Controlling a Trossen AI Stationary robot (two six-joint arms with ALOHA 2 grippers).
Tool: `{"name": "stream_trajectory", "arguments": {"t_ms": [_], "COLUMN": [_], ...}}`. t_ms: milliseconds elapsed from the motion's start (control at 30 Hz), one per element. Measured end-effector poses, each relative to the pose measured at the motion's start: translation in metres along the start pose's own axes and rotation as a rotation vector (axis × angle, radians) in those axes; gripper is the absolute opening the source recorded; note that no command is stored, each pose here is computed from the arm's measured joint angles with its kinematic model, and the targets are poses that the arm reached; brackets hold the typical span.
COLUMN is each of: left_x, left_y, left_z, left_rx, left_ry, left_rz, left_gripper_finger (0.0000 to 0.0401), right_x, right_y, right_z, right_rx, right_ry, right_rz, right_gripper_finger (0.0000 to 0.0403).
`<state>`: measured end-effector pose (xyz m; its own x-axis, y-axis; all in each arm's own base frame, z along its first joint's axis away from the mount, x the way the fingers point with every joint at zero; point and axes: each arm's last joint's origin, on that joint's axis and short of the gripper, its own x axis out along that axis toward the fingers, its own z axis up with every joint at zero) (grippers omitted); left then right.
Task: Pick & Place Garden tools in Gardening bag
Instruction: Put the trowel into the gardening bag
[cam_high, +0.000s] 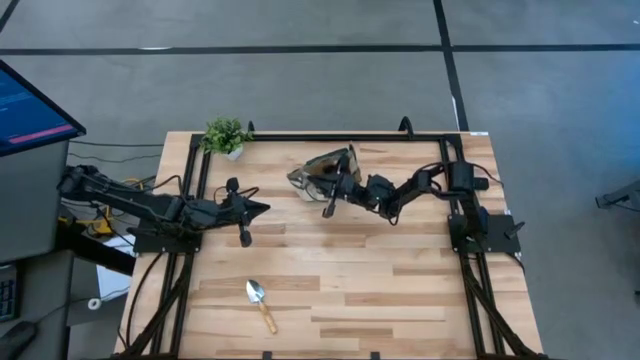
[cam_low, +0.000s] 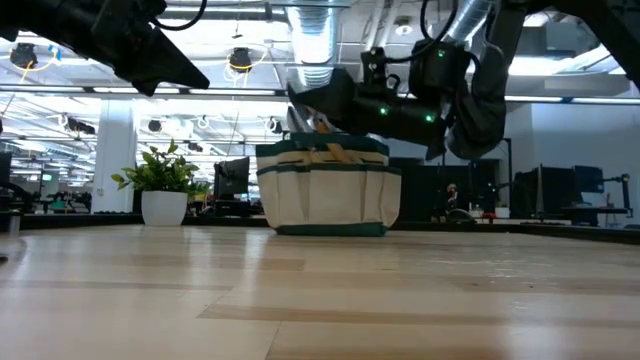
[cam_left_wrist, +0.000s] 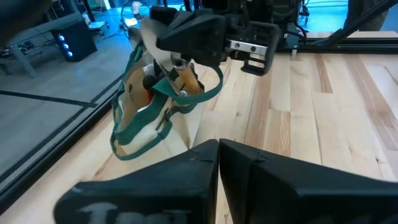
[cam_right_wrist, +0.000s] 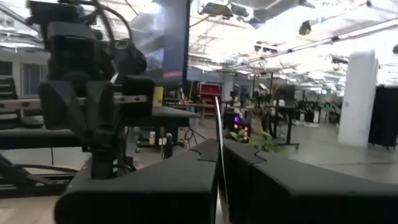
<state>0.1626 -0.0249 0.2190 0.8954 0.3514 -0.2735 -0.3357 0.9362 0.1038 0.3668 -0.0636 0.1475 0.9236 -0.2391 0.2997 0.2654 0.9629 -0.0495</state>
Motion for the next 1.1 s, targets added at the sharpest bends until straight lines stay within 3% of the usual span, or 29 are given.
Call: {"name": "stream_trajectory", "arguments": {"t_ms": [433,600,767,967,1100], "left_x": [0.000,0.000,0.000,0.000,0.000], "left_y": [0.000,0.000,0.000,0.000,0.000], "left_z": [0.001,0.001,0.001,0.001,0.001], "left_rx": [-0.006,-0.008,-0.008,-0.008,-0.007], "left_ry": [-0.009,-0.011,-0.012,-0.012,-0.011], "left_rz": [-0.001,-0.001,-0.002,-0.002,-0.002], "left_gripper_finger": [0.0002,0.0002,0.0002,0.0002,0.0002], "right_x": [0.000,0.000,0.001,0.008,0.005], "right_y": [-0.010,-0.010,-0.010,-0.012,-0.011], "right_z": [-0.001,-0.002,0.001,0.049,0.091], "right_rx": [0.019,0.019,0.019,0.021,-0.004], "right_ry": [0.003,0.010,0.014,-0.018,0.100], "right_rz": [-0.021,-0.019,-0.019,-0.015,0.007], "right_gripper_finger": [0.0015,0.0053,0.0119,0.0209,0.0229]}}
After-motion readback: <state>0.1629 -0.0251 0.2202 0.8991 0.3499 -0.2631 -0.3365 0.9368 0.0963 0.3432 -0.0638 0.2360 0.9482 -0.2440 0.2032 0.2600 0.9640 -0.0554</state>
